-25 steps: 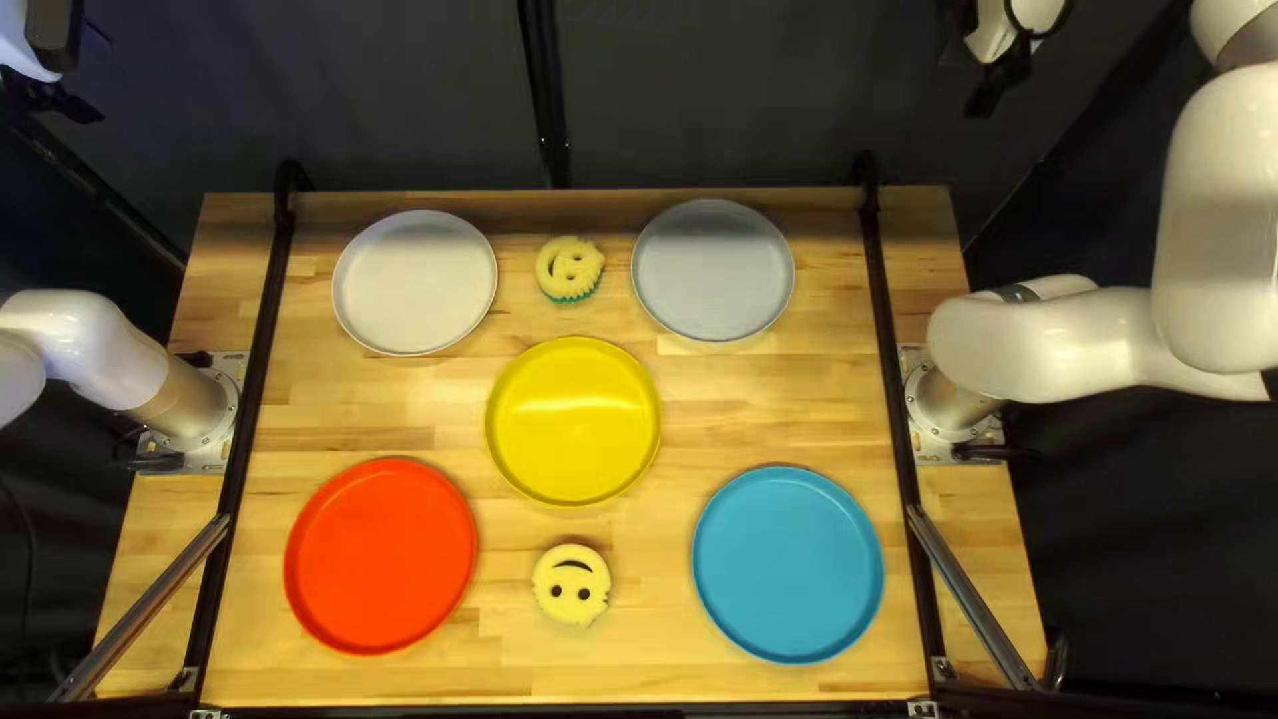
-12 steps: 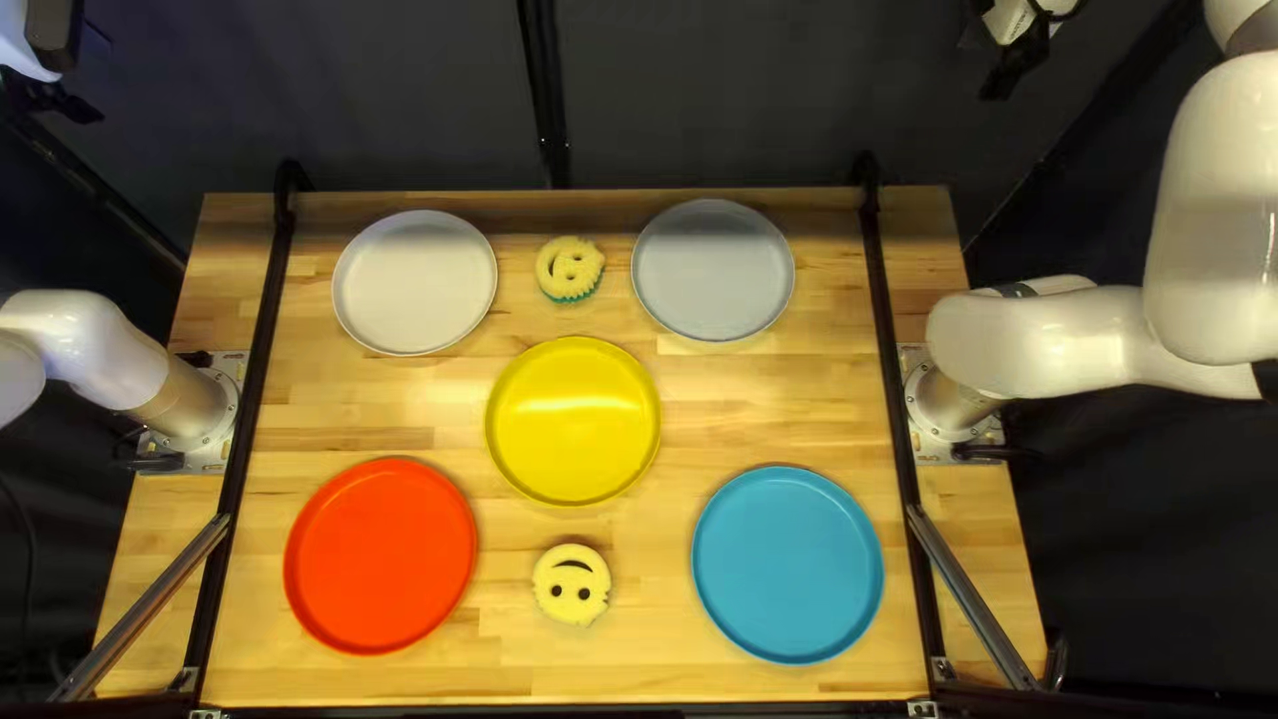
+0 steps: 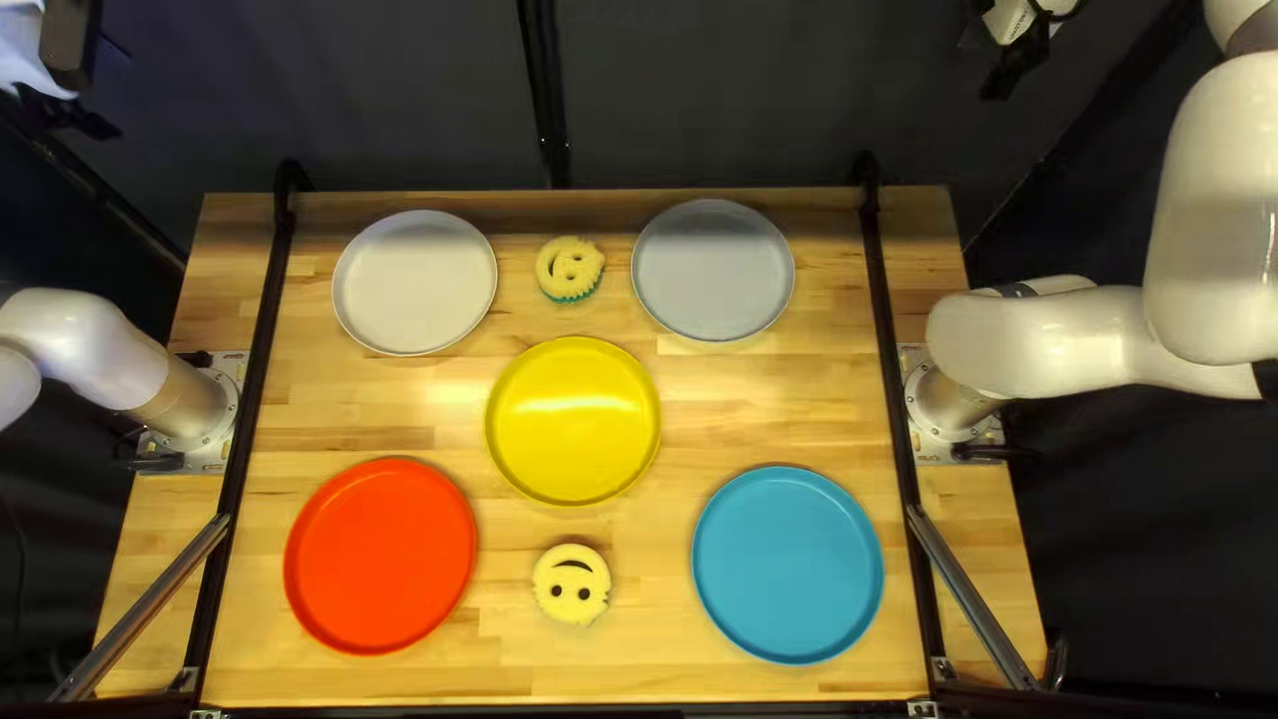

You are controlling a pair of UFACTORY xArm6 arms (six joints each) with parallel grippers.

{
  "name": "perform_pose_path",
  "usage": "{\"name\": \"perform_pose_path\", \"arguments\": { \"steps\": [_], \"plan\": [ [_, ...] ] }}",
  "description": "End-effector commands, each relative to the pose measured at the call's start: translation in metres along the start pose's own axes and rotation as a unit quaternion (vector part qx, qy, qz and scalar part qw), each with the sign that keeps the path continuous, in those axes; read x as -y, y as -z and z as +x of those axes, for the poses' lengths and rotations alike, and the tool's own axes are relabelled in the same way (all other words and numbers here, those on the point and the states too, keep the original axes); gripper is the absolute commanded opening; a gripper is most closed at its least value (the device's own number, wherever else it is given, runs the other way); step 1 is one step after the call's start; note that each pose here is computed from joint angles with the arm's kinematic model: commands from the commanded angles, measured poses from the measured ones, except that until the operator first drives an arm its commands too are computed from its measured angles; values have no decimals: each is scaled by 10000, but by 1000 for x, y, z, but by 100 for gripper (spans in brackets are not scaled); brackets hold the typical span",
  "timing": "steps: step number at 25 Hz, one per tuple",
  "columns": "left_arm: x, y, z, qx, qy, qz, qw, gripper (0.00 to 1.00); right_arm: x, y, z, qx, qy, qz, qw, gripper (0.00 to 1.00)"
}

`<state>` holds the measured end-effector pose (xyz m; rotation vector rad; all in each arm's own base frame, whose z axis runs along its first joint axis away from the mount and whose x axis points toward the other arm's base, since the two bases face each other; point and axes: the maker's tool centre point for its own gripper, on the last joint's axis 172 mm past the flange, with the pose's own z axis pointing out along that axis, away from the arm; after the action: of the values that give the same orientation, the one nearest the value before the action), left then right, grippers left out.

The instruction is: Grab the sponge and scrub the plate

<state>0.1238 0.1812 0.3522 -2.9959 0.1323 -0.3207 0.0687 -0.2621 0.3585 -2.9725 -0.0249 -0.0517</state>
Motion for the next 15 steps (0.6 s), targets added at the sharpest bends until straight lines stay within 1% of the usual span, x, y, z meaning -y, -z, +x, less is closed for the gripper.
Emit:
{"name": "perform_pose_path", "arguments": {
  "steps": [1,2,3,4,6,7,8,9,11,12,13,14,15],
  "plan": [
    [-26,-15,41,-236,-356,-52,9991,100,0,0,0,0,0,0,10000,100],
    [-29,-19,48,-260,-438,-71,9987,100,0,0,0,0,0,0,10000,100],
    [-32,-25,59,-308,-609,-115,9976,100,0,0,0,0,0,0,10000,100],
    [-34,-29,66,-327,-708,-134,9969,100,0,0,0,0,0,0,10000,100],
    [-36,-41,82,-372,-1042,-187,9937,100,0,0,0,0,0,0,10000,100],
    [-36,-44,87,-381,-1123,-200,9927,100,0,0,0,0,0,0,10000,100],
    [-35,-50,98,-428,-1285,-252,9905,100,0,0,0,0,0,0,10000,100],
    [-36,-53,103,-446,-1363,-272,9893,100,0,0,0,0,0,0,10000,100],
    [-42,-60,122,-474,-1694,-322,9839,100,0,0,0,0,0,0,10000,100],
    [-43,-61,124,-473,-1781,-327,9823,100,0,0,0,0,0,0,10000,100],
    [-48,-67,132,-450,-1955,-335,9791,100,0,0,0,0,0,0,10000,100],
    [-51,-69,136,-435,-2029,-338,9777,100,0,0,0,0,0,0,10000,100],
    [-58,-76,143,-387,-2190,-336,9744,100,0,0,0,0,0,0,10000,100]
  ]
}}
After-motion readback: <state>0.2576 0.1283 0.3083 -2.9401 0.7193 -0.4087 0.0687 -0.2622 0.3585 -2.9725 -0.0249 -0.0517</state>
